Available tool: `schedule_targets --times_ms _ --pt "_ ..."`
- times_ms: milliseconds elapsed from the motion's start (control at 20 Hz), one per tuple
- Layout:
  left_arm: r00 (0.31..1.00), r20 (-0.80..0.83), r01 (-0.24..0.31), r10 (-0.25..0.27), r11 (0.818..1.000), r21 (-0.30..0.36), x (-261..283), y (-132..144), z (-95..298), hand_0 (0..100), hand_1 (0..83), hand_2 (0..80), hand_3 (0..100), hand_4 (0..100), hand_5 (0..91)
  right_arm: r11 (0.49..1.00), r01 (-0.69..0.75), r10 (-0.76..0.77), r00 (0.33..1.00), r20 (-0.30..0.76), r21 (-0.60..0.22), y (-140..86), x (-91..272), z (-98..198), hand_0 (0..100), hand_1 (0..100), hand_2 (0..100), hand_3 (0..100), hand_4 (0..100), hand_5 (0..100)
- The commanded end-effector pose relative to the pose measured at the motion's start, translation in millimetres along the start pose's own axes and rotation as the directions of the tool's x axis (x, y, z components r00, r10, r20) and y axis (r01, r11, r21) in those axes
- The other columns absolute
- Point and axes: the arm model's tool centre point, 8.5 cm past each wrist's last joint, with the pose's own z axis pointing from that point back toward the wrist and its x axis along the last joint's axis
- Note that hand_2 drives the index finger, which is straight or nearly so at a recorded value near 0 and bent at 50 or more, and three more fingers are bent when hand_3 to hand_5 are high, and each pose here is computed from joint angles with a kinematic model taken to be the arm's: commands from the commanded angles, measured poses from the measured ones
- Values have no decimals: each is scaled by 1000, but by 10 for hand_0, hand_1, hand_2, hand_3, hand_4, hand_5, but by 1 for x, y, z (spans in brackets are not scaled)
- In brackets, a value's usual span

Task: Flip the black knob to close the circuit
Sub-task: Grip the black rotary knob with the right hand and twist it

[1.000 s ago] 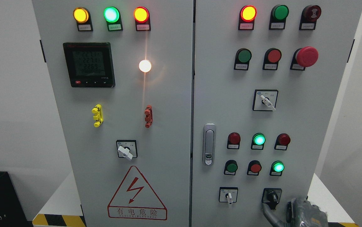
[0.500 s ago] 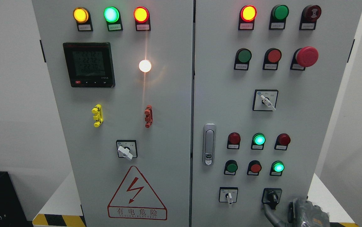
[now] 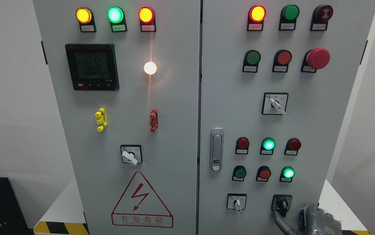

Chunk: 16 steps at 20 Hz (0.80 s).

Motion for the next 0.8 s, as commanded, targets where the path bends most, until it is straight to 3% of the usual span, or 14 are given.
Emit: schedule_targets --times_ms 0,750 --pt "1000 0 1 -1 1000 1 0 0 0 120 556 0 0 0 0 1000 8 -9 1000 -30 -14 -5 -12 -2 0 46 791 940 786 687" --pt "1000 1 0 0 1000 -1 0 0 0 120 556 0 0 0 0 1000 12 -13 998 -57 -18 -7 -22 -3 0 35 787 940 784 689"
